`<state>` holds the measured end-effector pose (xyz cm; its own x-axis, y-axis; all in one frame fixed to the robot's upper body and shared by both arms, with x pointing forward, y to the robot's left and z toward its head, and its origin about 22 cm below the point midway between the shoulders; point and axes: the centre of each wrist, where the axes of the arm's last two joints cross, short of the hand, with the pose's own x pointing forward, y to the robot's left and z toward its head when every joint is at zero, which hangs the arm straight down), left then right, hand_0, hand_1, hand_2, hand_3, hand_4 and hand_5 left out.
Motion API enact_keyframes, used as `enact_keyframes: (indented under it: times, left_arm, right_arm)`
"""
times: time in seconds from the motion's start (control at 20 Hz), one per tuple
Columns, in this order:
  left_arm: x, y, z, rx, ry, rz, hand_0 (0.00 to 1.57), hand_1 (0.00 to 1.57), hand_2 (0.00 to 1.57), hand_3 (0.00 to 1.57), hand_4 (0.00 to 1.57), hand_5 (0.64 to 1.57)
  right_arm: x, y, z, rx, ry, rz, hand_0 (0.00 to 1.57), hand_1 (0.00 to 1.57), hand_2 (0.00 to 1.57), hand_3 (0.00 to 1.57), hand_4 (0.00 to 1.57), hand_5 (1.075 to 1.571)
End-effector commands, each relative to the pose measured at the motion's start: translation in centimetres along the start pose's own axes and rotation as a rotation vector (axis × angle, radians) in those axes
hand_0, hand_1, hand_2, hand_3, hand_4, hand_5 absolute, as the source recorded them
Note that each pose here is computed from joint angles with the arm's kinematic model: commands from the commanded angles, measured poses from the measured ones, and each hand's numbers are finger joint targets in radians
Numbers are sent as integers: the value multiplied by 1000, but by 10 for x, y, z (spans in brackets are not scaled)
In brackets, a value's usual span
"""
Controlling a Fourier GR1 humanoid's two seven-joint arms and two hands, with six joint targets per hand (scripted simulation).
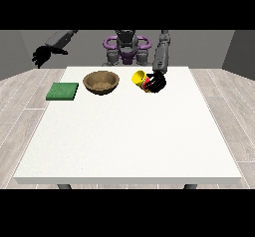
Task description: Pick the cup and pour the ball into the bowl, then pick the bowl and place it on the pad
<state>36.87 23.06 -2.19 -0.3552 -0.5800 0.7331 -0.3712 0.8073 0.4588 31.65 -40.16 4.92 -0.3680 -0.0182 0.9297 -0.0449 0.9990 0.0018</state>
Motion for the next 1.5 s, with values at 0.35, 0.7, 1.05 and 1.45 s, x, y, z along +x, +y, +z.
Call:
enact_keyframes:
  times: [0.35, 0.7, 1.05, 1.45]
  left_arm:
    - [56, -59, 0, -257, -31, -313, 1375, 1375, 1571, 1571, 1143, 1567]
    - [63, -83, 39, -391, -28, -419, 1346, 1346, 1571, 1571, 1048, 1569]
    - [117, -100, 18, -413, -164, -502, 1080, 1080, 1571, 1571, 965, 1570]
    - [156, -119, 24, -401, -270, -692, 549, 549, 1571, 1571, 935, 1565]
  right_arm:
    - [-41, -46, 66, -171, 258, 28, 0, 0, 0, 0, 0, 1560]
    - [-57, -46, 97, -179, 320, 29, 0, 0, 190, 0, 0, 1555]
    - [-53, -69, 106, -246, 280, 35, 0, 0, 58, 0, 0, 1551]
    - [-47, -51, 51, -193, 258, 70, 0, 0, 0, 180, 0, 1534]
